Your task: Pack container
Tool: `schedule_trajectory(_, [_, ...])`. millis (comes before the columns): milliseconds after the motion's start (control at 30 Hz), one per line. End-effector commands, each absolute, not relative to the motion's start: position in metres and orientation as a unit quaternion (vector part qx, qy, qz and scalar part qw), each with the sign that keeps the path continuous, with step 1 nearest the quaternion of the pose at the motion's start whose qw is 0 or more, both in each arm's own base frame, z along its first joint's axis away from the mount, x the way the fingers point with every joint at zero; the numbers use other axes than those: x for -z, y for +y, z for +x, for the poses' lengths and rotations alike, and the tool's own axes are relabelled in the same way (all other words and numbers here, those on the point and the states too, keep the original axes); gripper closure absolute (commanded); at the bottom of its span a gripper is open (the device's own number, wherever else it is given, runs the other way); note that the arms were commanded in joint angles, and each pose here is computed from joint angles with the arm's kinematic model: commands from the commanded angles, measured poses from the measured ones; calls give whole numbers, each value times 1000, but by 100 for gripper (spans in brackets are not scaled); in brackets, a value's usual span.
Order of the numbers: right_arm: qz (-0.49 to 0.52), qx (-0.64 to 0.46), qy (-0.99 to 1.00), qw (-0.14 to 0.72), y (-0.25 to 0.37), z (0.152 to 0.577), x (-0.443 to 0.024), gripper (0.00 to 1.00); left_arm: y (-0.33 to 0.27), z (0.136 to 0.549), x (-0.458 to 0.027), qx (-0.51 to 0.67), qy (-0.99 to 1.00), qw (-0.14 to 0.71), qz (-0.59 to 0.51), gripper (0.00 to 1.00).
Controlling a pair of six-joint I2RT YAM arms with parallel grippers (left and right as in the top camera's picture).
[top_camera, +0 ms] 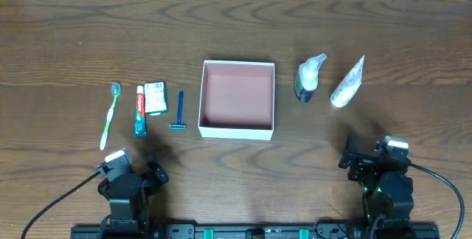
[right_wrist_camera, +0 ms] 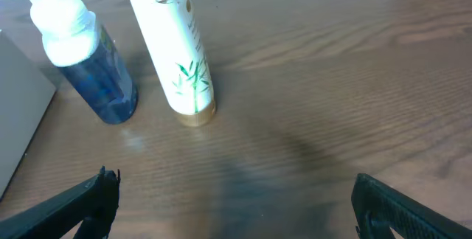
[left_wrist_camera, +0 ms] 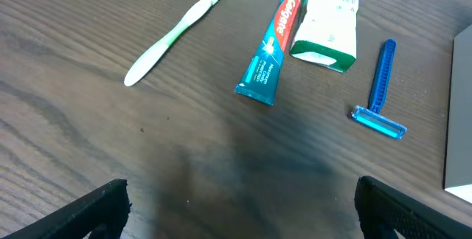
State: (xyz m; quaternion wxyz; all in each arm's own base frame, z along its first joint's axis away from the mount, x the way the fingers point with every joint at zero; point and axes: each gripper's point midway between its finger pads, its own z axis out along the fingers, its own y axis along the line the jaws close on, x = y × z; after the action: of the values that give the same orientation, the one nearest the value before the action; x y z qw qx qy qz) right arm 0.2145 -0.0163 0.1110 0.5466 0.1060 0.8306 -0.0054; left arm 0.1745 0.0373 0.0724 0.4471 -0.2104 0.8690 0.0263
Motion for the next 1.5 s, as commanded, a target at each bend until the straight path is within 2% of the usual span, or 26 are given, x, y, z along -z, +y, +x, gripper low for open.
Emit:
schedule_trajectory(0, [118,3,827,549,-19,215,-111,1,37,172,-64,-29,875,437,-207,2])
schedule_trajectory(1167, [117,0,826,552,-18,215,-113,1,37,172,-64,-29,875,437,-207,2])
schedule_trajectory(1300, [83,-54,812,576,3,222,-130,1,37,172,-64,-29,875,437,-207,2])
schedule_trajectory(1467, [32,-125,792,597,32,218,-177,1,37,172,-64,-29,875,437,-207,2])
